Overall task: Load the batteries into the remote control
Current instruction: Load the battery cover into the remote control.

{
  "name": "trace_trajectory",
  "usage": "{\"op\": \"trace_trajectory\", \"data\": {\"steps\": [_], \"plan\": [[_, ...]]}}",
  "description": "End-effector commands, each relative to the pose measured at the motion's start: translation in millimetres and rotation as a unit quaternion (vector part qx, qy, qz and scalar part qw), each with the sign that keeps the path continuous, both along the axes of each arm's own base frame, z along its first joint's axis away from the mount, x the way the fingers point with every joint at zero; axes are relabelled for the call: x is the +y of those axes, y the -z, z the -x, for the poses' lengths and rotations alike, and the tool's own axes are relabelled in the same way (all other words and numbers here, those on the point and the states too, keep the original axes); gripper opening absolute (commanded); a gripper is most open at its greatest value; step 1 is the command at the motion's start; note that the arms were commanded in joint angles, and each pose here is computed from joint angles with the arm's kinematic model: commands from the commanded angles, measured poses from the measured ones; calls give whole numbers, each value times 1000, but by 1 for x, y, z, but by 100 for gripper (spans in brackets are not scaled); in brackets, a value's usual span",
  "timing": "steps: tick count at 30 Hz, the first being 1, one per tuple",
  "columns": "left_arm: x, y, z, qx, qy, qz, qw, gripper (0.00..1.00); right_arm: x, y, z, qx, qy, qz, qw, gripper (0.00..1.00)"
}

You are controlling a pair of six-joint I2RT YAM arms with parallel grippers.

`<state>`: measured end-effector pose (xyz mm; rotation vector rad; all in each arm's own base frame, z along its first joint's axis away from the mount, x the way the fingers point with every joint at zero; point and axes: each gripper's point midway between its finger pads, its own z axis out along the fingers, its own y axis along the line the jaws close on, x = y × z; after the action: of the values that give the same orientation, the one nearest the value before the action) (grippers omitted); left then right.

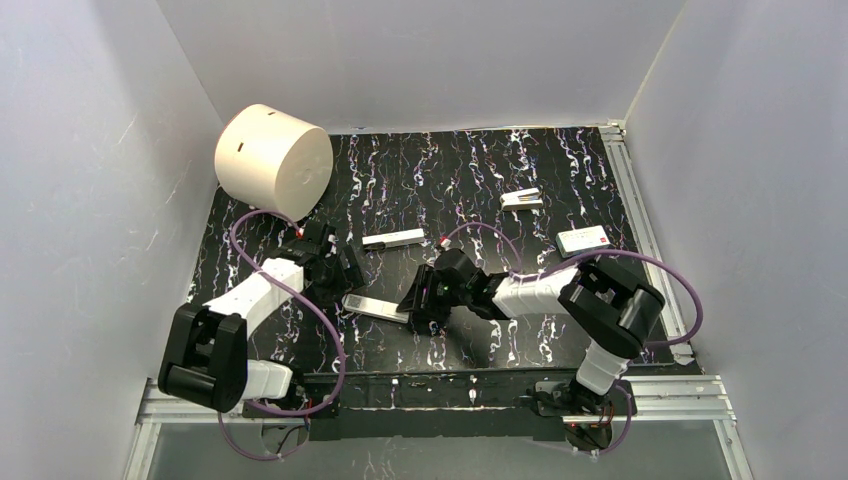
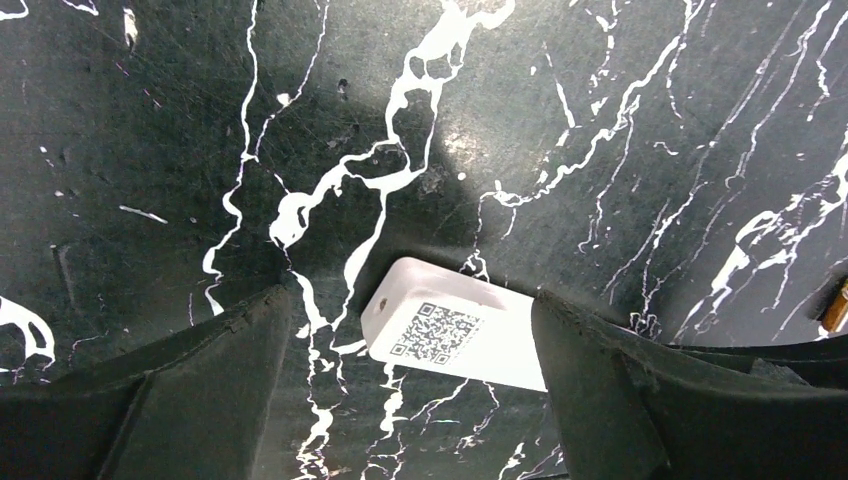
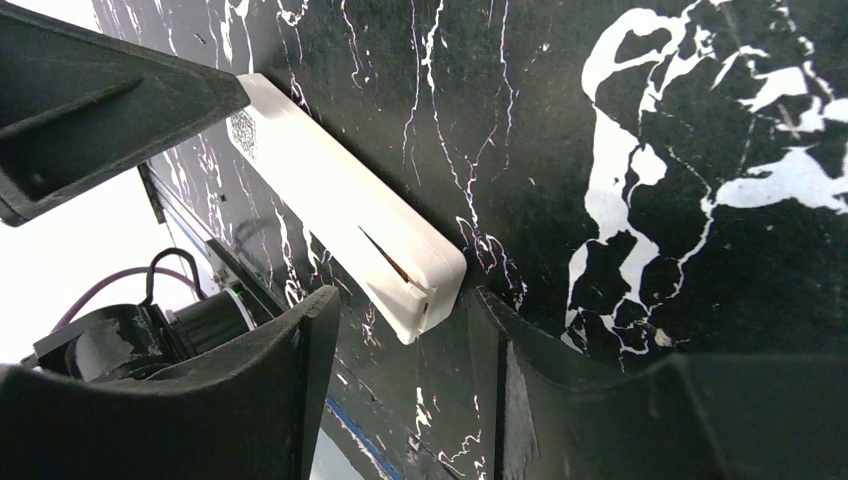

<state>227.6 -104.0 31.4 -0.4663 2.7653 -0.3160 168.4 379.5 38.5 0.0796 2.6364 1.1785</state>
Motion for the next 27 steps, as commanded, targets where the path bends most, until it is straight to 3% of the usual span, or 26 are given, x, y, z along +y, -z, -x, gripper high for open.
{"op": "trace_trajectory", "data": {"steps": [1, 14, 21, 27], "plan": [[6, 0, -5, 1, 7, -19, 1000, 88, -1, 12, -1, -8, -6, 17, 1000, 58], [3, 12, -1, 15, 8, -11, 1000, 82, -16, 30, 4, -5, 1, 39, 999, 34], [-1, 10, 0, 12, 13, 0, 1000, 77, -18, 31, 5, -1, 6, 35, 999, 32], [-11, 13, 2, 19, 23, 28, 999, 63, -14, 36, 4, 8, 8, 54, 998, 33]]}}
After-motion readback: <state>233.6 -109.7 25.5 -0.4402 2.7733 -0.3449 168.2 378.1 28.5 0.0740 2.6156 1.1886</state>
